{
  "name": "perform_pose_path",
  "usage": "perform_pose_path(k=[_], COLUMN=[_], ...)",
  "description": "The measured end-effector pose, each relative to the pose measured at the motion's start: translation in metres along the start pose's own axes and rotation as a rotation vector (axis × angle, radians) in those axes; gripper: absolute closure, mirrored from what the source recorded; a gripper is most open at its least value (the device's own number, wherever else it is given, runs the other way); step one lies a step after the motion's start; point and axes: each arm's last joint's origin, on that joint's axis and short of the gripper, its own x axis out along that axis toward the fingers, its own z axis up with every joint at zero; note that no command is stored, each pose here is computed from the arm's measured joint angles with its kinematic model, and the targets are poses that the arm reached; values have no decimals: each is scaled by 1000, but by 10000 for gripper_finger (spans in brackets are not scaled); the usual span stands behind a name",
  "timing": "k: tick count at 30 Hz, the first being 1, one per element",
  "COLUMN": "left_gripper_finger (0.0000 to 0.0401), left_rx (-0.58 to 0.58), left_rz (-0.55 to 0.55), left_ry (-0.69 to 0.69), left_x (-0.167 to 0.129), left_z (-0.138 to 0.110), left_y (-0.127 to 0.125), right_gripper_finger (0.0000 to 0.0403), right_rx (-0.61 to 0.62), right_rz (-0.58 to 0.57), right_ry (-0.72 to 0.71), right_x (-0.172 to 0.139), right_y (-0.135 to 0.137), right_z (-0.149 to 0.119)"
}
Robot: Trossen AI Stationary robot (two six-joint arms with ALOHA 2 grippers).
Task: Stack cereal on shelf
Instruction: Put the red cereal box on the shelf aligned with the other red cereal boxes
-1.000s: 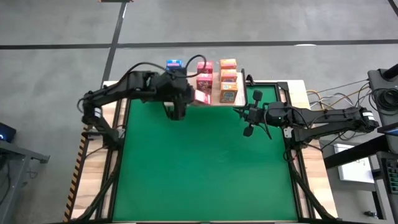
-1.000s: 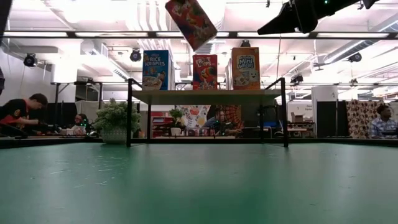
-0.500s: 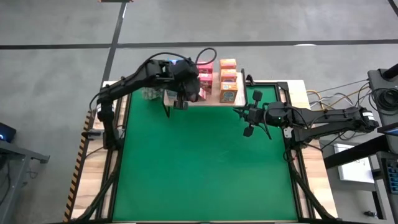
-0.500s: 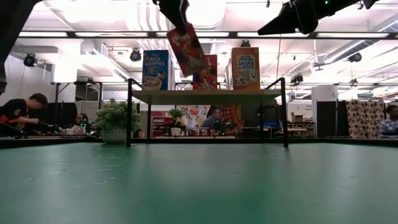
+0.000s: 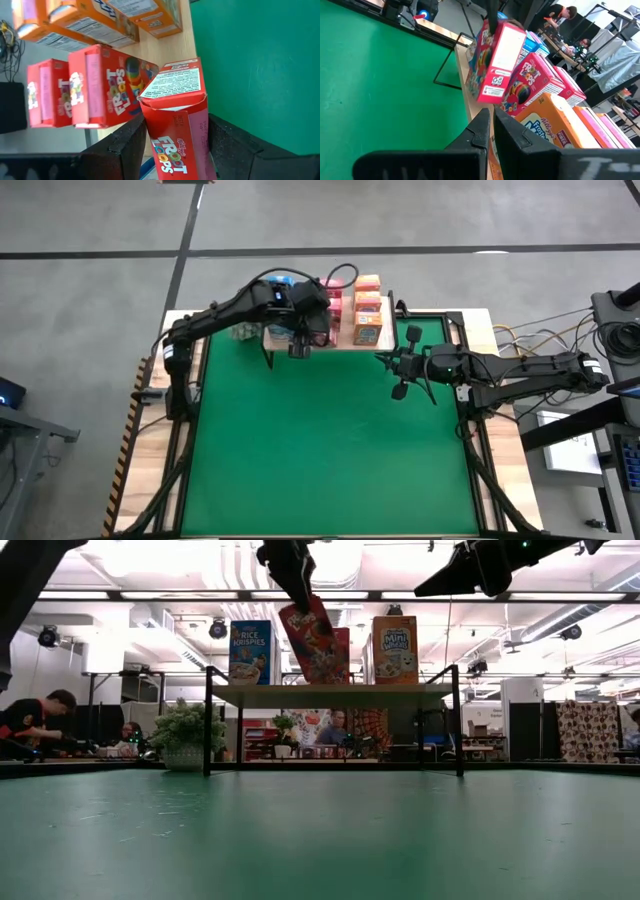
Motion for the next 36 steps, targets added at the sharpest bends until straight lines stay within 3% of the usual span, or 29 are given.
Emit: perform_pose_path(k=[20, 36], left_gripper_finger=[219, 168], left_rx=[-6, -11], left_rz=[28, 60], left_ry=[11, -25], left_x=[13, 14], left_z=[1, 4], left_y=[7, 12], right_gripper_finger=[390, 390], right_rx=[-9, -9], right_rz=[0, 0], right_ry=[0, 1], right_x=[0, 0], right_y=[0, 0], right_z=[0, 0])
